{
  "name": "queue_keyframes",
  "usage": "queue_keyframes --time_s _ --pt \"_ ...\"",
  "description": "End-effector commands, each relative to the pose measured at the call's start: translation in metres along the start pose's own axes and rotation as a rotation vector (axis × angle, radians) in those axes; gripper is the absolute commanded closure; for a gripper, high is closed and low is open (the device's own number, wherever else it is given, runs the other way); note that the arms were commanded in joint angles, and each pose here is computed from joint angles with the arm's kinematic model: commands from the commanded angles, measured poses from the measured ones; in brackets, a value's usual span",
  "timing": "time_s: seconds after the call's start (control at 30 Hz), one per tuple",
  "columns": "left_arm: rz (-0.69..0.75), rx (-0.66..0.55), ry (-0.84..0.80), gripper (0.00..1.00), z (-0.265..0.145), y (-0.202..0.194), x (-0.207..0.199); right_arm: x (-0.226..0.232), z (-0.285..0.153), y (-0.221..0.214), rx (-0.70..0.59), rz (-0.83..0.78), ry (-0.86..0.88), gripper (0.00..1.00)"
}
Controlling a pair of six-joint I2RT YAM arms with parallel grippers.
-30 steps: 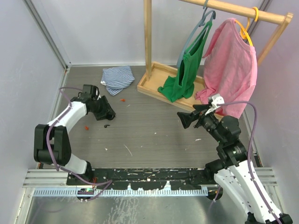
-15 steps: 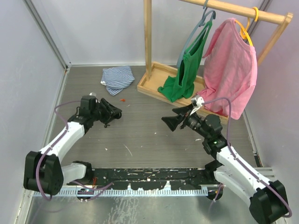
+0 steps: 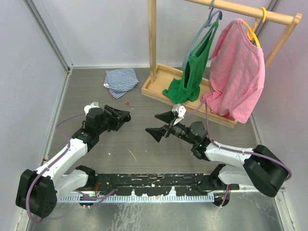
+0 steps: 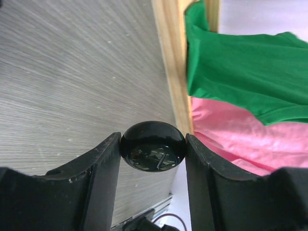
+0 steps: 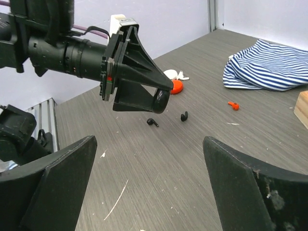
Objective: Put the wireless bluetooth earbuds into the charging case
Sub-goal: Adjust the charging case.
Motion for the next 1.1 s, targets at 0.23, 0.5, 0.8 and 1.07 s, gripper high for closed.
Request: queue_keyframes --time_s 0.23,0.5,0.8,1.07 --pt "-0.105 -0.072 -0.228 0.53 -0.022 -0.008 -0.048 0.001 0.037 0.038 -0.295 -0.047 -0.084 0.09" --pt "-0.133 -0.086 -0.276 0.53 -0.031 -0.013 -0.056 -0.003 0.056 0.027 -0.377 0.005 -0.121 0.18" --pt "-0.132 -0.068 -0.291 0.53 -0.033 -0.022 -0.063 0.004 0.086 0.015 -0.380 0.007 -0.062 0.21" --pt "-0.136 -0.067 -0.309 0.52 -0.035 -0.026 -0.066 0.006 0.097 0.005 -0.365 0.019 -0.043 0.26"
Point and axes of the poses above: each gripper's point midway between its finger pads, its own z axis out along the fingers, its own x axis along the line the jaws close on, y = z × x, the point moved 4 cm from there along -z, back along the fingers, and after that the axes turned 12 degrees about -z, right-handed, at the moved point
